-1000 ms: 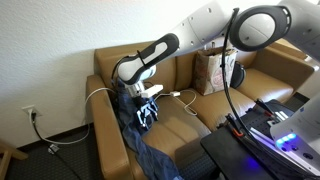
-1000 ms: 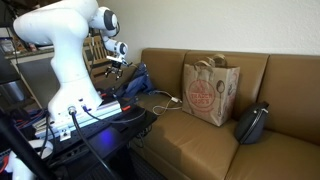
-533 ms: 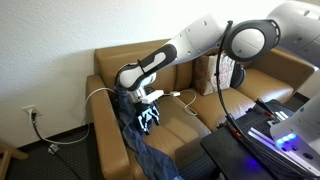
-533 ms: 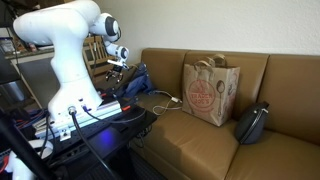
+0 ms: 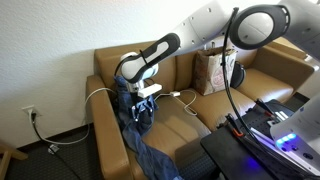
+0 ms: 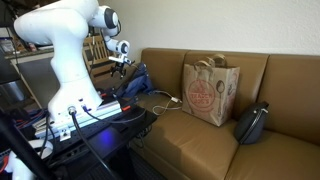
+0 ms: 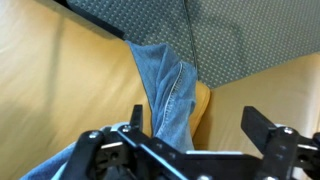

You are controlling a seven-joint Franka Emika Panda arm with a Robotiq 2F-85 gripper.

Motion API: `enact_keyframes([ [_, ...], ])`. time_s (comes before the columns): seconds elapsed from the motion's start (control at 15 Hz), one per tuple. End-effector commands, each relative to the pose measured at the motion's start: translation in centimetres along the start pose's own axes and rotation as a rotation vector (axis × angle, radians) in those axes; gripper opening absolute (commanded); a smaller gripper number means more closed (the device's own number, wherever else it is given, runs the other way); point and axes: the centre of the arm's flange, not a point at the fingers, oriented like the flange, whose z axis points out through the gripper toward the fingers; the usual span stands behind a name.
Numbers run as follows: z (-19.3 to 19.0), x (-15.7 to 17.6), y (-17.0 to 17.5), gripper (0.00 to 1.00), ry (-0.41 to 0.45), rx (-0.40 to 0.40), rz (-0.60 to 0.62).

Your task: Fold the trouser

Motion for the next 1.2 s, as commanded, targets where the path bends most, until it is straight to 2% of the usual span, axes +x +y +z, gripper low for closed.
enact_keyframes([
  [0.0, -0.6, -6.8, -5.4, 1.0, 0.142, -0.122, 0.05],
  [0.27, 1.6, -9.6, -14.6, 1.0, 0.225, -0.286, 0.071],
  [0.47, 4.8, -13.5, -21.6, 1.0, 0.277, -0.415, 0.12],
  [0.6, 6.0, -13.8, -24.2, 1.0, 0.314, -0.5, 0.172],
  [0.8, 5.3, -13.8, -23.5, 1.0, 0.388, -0.573, 0.32],
  [0.93, 3.9, -12.0, -20.0, 1.0, 0.399, -0.605, 0.437],
  [1.0, 6.0, -16.6, -16.2, 1.0, 0.399, -0.614, 0.499],
  [1.13, 8.3, -18.6, -14.9, 1.0, 0.347, -0.597, 0.623],
])
